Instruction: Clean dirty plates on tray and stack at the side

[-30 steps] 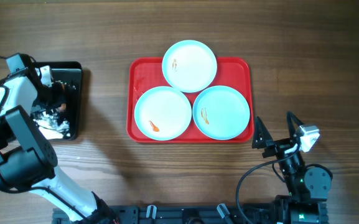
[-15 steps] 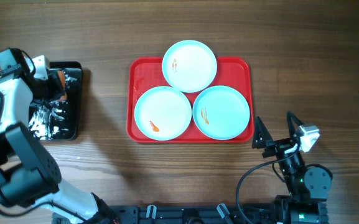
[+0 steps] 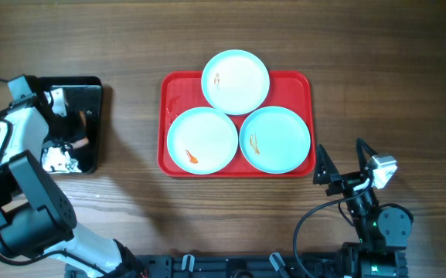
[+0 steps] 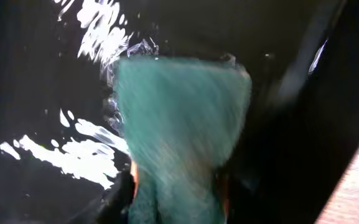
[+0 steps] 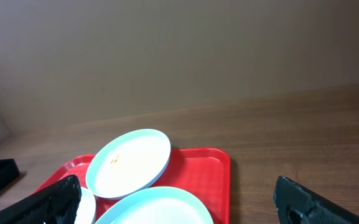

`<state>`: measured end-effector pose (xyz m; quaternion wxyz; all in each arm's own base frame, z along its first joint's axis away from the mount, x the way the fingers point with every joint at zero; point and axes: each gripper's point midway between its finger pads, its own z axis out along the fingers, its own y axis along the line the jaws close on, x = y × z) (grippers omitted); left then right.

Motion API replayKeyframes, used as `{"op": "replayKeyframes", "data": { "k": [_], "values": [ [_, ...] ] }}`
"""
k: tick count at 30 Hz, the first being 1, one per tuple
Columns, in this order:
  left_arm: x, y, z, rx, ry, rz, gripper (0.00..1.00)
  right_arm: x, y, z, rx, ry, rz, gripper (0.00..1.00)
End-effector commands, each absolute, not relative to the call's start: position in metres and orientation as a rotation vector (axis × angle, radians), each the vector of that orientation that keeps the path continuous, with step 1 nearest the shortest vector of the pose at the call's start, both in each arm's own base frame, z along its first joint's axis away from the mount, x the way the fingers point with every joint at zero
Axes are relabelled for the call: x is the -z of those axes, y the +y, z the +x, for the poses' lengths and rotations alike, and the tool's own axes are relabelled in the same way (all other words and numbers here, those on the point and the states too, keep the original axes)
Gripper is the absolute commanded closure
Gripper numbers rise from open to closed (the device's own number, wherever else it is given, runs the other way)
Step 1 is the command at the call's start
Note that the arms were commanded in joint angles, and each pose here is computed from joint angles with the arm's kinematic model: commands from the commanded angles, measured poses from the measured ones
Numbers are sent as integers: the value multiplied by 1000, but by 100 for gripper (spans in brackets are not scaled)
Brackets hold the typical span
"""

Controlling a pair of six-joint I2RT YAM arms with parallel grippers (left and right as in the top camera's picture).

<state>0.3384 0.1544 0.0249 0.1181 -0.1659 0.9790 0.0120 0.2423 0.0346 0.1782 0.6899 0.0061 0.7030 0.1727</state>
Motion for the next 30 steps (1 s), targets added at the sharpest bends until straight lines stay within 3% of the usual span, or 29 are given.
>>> {"op": "replayKeyframes", "data": {
  "k": [1,3,7,16,19,26,30],
  "values": [
    [-22,165,337,-96,2860,-509,36,-179,36,242,-397,1570,13,0],
    [-24,168,342,-105,2837,-505,20,-179,36,242,-397,1570,13,0],
    [-26,170,347,-116,2815,-491,17,-179,36,242,-397,1570,13,0],
    [-20,173,353,-121,2799,-487,16,-179,36,242,-397,1570,13,0],
    [-3,169,345,-100,2855,-498,20,-179,36,242,-397,1570,13,0],
    [5,171,348,-100,2856,-497,17,-179,36,242,-397,1570,13,0],
    [5,172,350,-103,2849,-495,24,-179,36,242,-397,1570,13,0]
  ]
}}
